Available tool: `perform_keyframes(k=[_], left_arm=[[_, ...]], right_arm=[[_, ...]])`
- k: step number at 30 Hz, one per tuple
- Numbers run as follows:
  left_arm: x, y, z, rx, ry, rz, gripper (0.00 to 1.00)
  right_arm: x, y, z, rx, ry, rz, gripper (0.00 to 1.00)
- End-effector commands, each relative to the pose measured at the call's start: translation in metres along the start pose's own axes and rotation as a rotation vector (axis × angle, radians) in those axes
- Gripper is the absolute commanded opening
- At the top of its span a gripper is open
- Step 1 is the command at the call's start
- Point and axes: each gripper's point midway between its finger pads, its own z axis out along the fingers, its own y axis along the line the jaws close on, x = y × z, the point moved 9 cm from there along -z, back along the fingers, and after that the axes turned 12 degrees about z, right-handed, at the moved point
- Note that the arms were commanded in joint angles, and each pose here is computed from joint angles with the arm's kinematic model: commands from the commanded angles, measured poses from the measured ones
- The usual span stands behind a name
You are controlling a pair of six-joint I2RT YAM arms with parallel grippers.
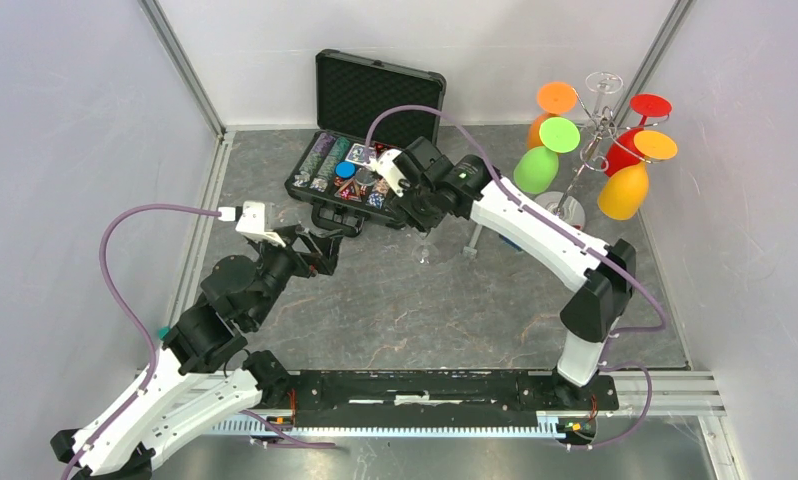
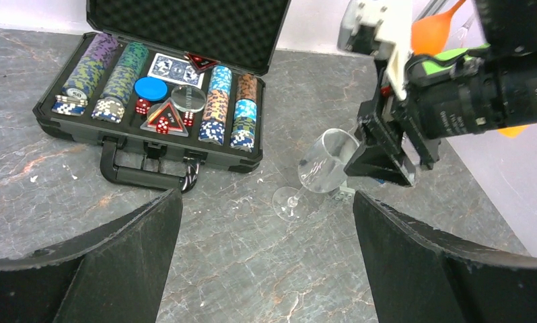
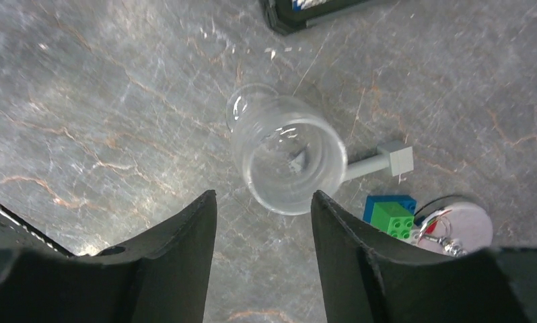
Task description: Take the wine glass off the wine glass rack
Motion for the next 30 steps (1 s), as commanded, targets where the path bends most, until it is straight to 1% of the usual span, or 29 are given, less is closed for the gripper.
perform_keyframes(k=[1, 4, 7, 11, 14, 18, 19, 20, 22, 23, 26, 28, 30], left_arm=[[-0.011, -0.003, -0.002, 0.036, -0.032, 0.005, 1.0], [-0.01, -0.006, 0.0, 0.068, -0.027, 0.015, 1.0], [-0.009, -0.012, 0.003, 0.116, -0.013, 0.03, 1.0], [-0.014, -0.02, 0.009, 0.144, -0.024, 0.001, 1.0], [-0.021, -0.034, 0.018, 0.23, -0.036, -0.039, 1.0], [-0.033, -0.063, 0.035, 0.398, -0.04, -0.117, 1.0], [-0.037, -0.071, 0.04, 0.442, -0.056, -0.156, 1.0], [-0.044, -0.082, 0.045, 0.508, -0.097, -0.21, 1.0], [-0.051, -0.1, 0.06, 0.593, -0.116, -0.3, 1.0], [-0.056, -0.11, 0.07, 0.624, -0.115, -0.343, 1.0], [-0.066, -0.133, 0.099, 0.675, -0.083, -0.44, 1.0], [-0.072, -0.149, 0.122, 0.688, -0.062, -0.502, 1.0], [-0.074, -0.164, 0.145, 0.69, -0.04, -0.546, 0.95]], right_arm=[[-0.027, -0.008, -0.049, -0.039, -0.236, 0.033, 0.6], [-0.032, -0.016, -0.069, -0.051, -0.329, 0.079, 0.64], [-0.036, -0.028, -0.101, -0.036, -0.46, 0.161, 0.65], [-0.035, -0.053, -0.149, 0.062, -0.645, 0.318, 0.67], [-0.028, -0.079, -0.18, 0.15, -0.745, 0.452, 0.69], [-0.007, -0.12, -0.199, 0.279, -0.783, 0.6, 0.71], [-0.002, -0.127, -0.201, 0.292, -0.783, 0.622, 0.71], [0.003, -0.134, -0.204, 0.309, -0.787, 0.647, 0.71], [0.013, -0.141, -0.208, 0.33, -0.793, 0.673, 0.71], [0.018, -0.141, -0.21, 0.341, -0.795, 0.68, 0.69], [0.033, -0.14, -0.218, 0.386, -0.814, 0.7, 0.63], [0.047, -0.139, -0.221, 0.43, -0.828, 0.719, 0.6], [0.065, -0.138, -0.226, 0.485, -0.84, 0.742, 0.59]])
